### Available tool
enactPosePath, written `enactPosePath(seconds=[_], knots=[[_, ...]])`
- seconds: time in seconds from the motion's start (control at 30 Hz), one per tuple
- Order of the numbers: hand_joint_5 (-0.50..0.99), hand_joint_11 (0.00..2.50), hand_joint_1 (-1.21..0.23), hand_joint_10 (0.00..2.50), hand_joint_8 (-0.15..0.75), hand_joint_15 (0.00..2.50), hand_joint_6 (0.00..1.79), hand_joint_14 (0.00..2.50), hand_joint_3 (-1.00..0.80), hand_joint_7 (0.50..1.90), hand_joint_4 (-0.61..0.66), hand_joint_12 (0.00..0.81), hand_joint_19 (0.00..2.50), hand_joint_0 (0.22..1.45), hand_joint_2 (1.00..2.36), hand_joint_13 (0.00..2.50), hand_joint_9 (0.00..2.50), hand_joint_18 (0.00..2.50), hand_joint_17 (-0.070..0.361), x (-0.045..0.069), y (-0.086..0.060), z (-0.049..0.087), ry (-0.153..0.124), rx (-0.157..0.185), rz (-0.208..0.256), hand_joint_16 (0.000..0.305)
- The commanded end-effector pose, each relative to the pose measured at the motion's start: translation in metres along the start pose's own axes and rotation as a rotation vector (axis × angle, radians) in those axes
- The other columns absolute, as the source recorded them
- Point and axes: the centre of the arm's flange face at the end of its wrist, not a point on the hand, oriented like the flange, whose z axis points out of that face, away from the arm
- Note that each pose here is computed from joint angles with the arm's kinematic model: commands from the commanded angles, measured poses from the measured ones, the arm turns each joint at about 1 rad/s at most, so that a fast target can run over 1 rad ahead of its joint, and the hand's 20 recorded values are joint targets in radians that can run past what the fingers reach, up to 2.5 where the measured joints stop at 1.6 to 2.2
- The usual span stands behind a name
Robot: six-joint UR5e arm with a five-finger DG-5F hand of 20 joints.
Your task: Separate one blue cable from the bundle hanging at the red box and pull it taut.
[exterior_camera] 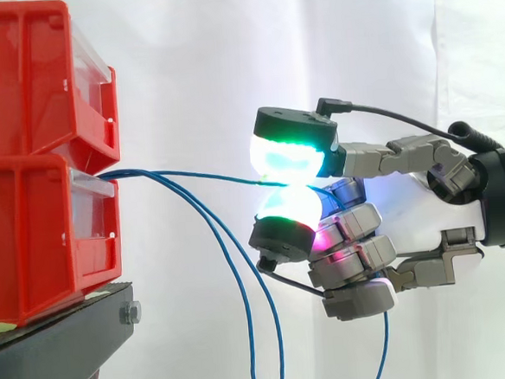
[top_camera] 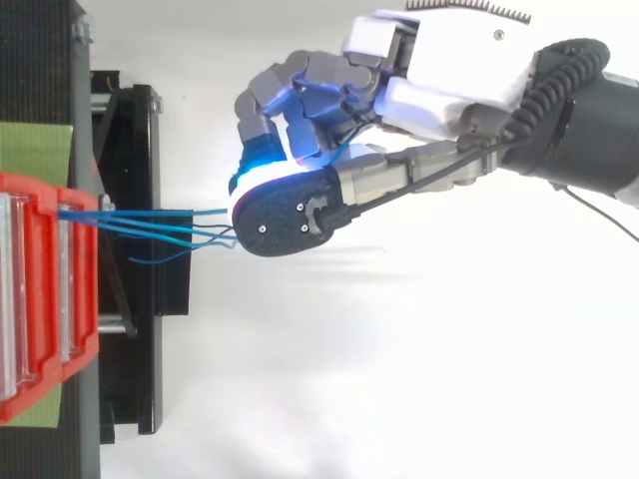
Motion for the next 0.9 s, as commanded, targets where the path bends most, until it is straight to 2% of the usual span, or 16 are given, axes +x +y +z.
enactPosePath(seconds=[0.0, 0.87], knots=[[-0.29, 1.46, -0.74, 2.5, 0.304, 1.55, 0.97, 2.22, 0.06, 1.21, 0.17, 0.3, 1.72, 0.76, 1.03, 0.55, 0.49, 0.85, 0.061, 0.0, -0.0002, -0.0002, -0.001, 0.001, -0.001, 0.027], [-0.26, 1.56, -0.72, 2.5, 0.334, 1.46, 0.97, 2.5, 0.09, 1.23, 0.18, 0.327, 1.78, 0.8, 1.03, 0.63, 0.66, 1.0, 0.065, 0.0001, -0.001, -0.0006, 0.0, 0.004, -0.002, 0.029]])
